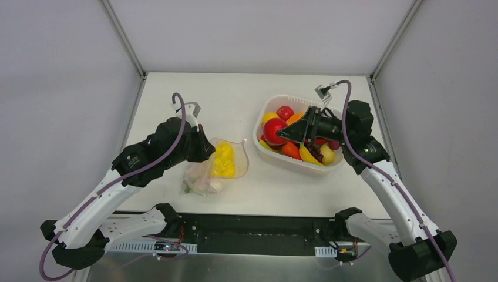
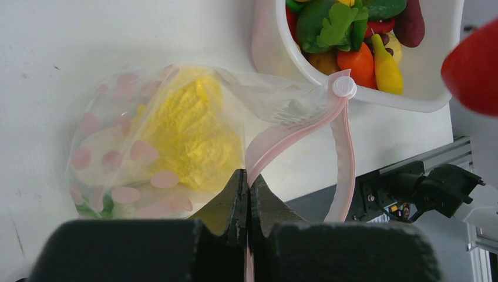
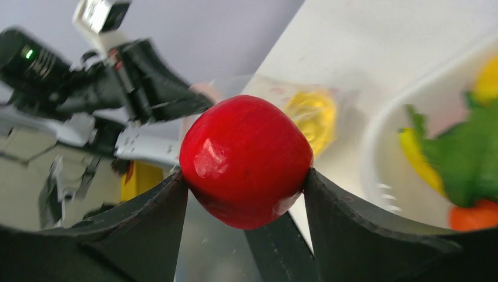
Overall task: Place the food in the zip-top bag and seal the zipper
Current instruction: Pick up the fake fruit from the bin, then place the fake fruit in the zipper food storage bag, then adjust the zipper food storage bag at the center of the board.
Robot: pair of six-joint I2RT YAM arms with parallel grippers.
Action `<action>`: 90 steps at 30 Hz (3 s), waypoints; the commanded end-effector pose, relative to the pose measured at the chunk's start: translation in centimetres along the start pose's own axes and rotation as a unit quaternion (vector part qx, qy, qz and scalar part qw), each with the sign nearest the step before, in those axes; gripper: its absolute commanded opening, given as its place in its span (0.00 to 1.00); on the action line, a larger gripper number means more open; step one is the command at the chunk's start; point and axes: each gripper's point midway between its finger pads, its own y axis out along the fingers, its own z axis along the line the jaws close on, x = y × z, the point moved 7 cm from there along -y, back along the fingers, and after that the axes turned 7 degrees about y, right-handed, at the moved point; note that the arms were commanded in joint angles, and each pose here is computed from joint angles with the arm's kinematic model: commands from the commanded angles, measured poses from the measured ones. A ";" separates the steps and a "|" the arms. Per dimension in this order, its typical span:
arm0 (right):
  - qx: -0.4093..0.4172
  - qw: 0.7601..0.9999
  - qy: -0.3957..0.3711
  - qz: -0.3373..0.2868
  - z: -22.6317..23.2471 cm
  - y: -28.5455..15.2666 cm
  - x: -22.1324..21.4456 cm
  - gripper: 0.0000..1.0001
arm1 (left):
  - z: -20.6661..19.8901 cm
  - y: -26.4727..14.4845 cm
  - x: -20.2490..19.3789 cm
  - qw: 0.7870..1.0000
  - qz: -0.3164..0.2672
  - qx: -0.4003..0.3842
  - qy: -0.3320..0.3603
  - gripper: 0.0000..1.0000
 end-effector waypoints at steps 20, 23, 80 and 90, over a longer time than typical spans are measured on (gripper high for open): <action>-0.055 0.966 -0.217 0.130 6.0 12.5 -10.0 0.53 | -1.7 -0.7 1.5 0.998 -0.009 -0.043 -0.047 0.00; -0.069 0.958 -0.245 0.132 5.7 13.4 -11.0 0.54 | -1.3 -1.4 1.6 0.998 -0.004 -0.028 -0.048 0.00; -0.083 0.985 -0.147 0.041 7.6 13.9 -8.7 0.01 | 1.6 -3.4 1.9 0.989 -0.107 0.029 -0.103 0.00; 0.021 0.984 -0.138 0.107 11.4 16.1 -8.0 0.00 | 5.5 -7.7 1.7 0.977 -0.151 0.122 -0.092 0.00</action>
